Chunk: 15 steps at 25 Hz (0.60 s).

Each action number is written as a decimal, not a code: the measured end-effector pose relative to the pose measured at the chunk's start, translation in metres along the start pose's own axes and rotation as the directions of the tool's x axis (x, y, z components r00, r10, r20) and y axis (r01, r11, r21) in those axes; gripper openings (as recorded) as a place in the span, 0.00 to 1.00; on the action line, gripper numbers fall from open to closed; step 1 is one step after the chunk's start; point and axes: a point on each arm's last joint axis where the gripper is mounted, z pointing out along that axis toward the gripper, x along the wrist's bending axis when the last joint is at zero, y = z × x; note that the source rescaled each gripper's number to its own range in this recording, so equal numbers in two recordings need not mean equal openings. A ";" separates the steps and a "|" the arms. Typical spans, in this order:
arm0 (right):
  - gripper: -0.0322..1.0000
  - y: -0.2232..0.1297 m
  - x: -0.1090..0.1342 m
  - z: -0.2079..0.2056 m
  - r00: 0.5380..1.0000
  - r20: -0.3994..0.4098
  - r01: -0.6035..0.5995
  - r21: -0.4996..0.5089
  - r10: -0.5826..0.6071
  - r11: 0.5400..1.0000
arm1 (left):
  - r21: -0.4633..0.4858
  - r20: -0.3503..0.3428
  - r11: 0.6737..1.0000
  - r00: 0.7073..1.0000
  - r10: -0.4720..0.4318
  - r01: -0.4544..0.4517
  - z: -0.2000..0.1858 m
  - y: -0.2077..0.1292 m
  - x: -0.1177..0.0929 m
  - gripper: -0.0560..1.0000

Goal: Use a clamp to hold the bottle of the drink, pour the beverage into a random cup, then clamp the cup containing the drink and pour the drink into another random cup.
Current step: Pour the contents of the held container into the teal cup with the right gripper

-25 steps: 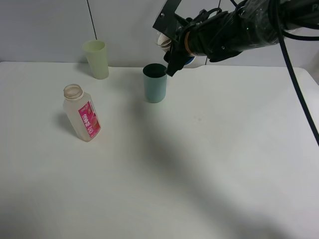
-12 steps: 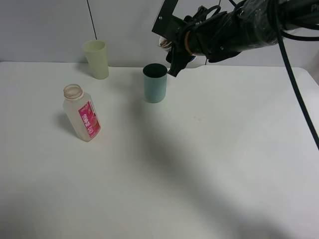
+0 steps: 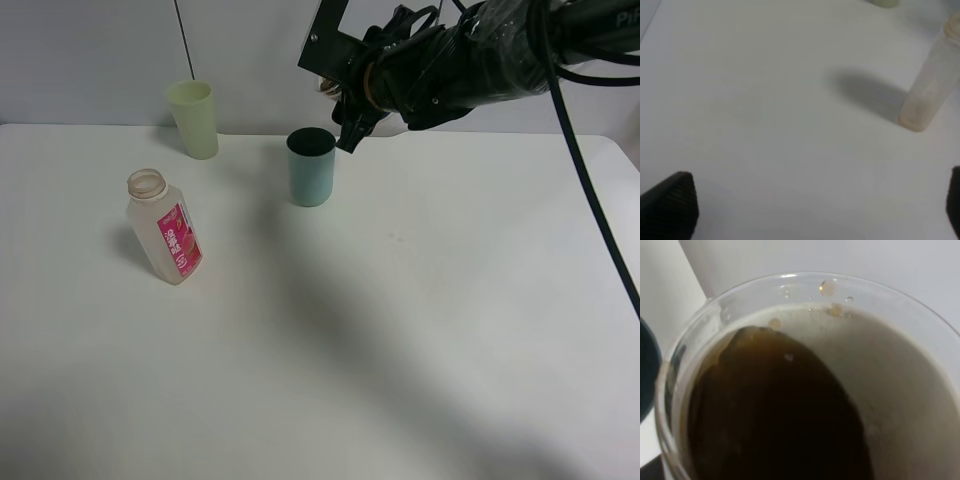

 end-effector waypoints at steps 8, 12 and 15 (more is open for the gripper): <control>0.03 0.001 0.000 -0.002 1.000 0.030 0.007 0.016 -0.007 1.000 | 0.000 0.000 1.000 1.000 0.000 0.000 0.000 0.000 0.000 1.00; 0.03 0.001 0.000 -0.002 0.999 0.030 0.023 0.016 -0.023 1.000 | 0.000 0.000 1.000 1.000 0.000 0.000 0.000 0.000 0.000 1.00; 0.03 0.001 0.000 -0.002 0.999 0.029 0.034 0.017 -0.035 0.999 | 0.000 0.000 1.000 1.000 0.000 0.000 0.000 0.000 0.000 1.00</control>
